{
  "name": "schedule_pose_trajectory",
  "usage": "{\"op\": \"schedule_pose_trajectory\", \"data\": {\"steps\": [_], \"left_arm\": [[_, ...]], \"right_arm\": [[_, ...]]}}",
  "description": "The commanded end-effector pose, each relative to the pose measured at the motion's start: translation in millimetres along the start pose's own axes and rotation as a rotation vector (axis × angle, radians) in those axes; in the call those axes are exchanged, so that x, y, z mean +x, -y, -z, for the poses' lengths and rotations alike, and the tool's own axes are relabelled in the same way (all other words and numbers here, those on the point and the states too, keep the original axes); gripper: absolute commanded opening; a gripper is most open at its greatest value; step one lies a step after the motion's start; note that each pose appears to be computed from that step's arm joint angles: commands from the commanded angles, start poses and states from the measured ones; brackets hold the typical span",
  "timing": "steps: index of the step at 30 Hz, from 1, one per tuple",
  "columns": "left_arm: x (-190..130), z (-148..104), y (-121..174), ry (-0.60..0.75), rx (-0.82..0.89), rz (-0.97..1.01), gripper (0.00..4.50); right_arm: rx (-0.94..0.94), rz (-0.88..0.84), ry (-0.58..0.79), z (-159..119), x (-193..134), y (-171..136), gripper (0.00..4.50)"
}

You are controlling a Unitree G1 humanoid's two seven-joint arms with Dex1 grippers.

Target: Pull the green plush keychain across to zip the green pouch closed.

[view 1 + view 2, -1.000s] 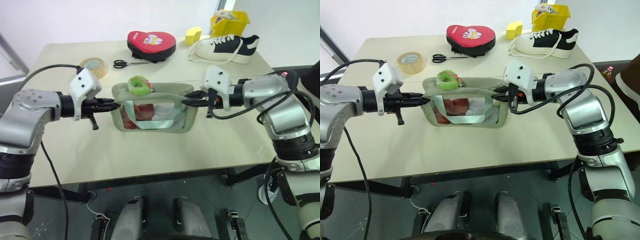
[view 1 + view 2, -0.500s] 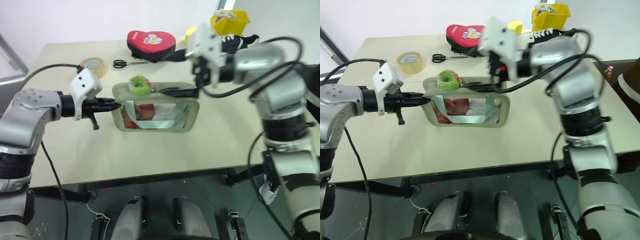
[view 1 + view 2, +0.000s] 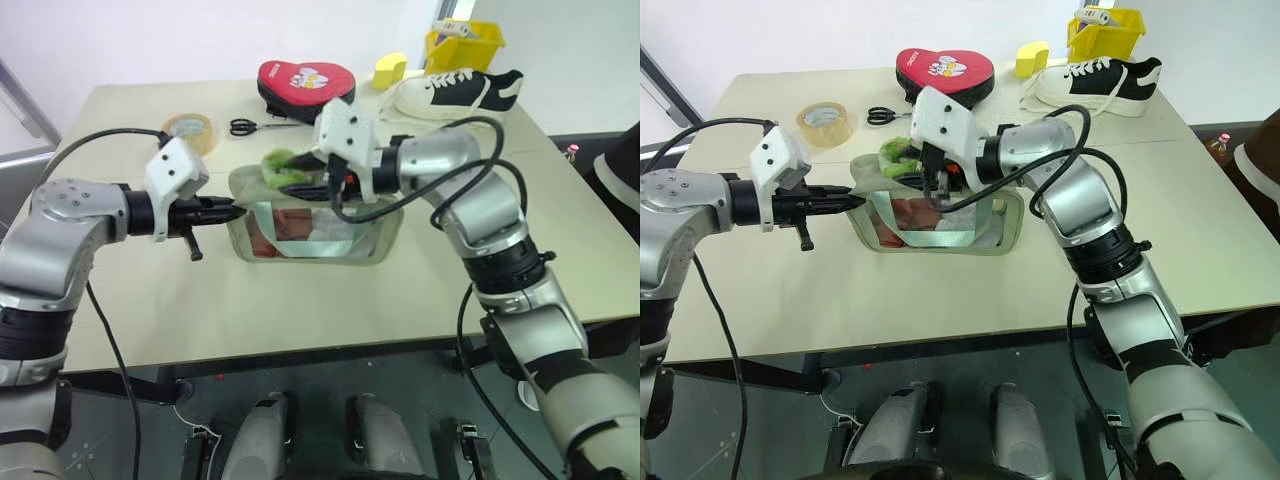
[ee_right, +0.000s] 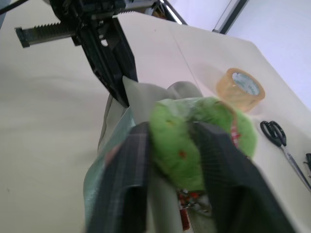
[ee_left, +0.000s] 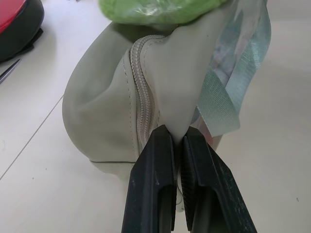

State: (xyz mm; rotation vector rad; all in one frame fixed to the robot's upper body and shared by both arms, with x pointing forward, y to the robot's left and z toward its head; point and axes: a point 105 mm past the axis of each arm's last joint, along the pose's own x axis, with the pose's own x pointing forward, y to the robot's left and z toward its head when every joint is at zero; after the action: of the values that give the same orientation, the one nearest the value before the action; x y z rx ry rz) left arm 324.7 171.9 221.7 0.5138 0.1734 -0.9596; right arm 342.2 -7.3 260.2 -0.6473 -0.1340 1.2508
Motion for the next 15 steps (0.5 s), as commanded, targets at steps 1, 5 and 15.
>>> {"op": "schedule_pose_trajectory", "data": {"steps": [1, 5, 15], "left_arm": [[-3.0, -7.2, 0.0, 0.016, 0.036, -0.003, 0.0], [-2.5, -7.5, 0.2, 0.02, 0.037, -0.001, 0.0], [-0.7, -2.9, -0.3, 0.021, 0.023, 0.004, 0.0]], "right_arm": [[-0.039, 0.019, 0.038, -12.4, -4.4, 1.8, 0.06], [-0.039, 0.057, 0.037, -14.8, -10.0, 7.3, 0.06], [0.016, 0.531, -0.153, 3.9, -129.6, 65.7, 0.06]]}}
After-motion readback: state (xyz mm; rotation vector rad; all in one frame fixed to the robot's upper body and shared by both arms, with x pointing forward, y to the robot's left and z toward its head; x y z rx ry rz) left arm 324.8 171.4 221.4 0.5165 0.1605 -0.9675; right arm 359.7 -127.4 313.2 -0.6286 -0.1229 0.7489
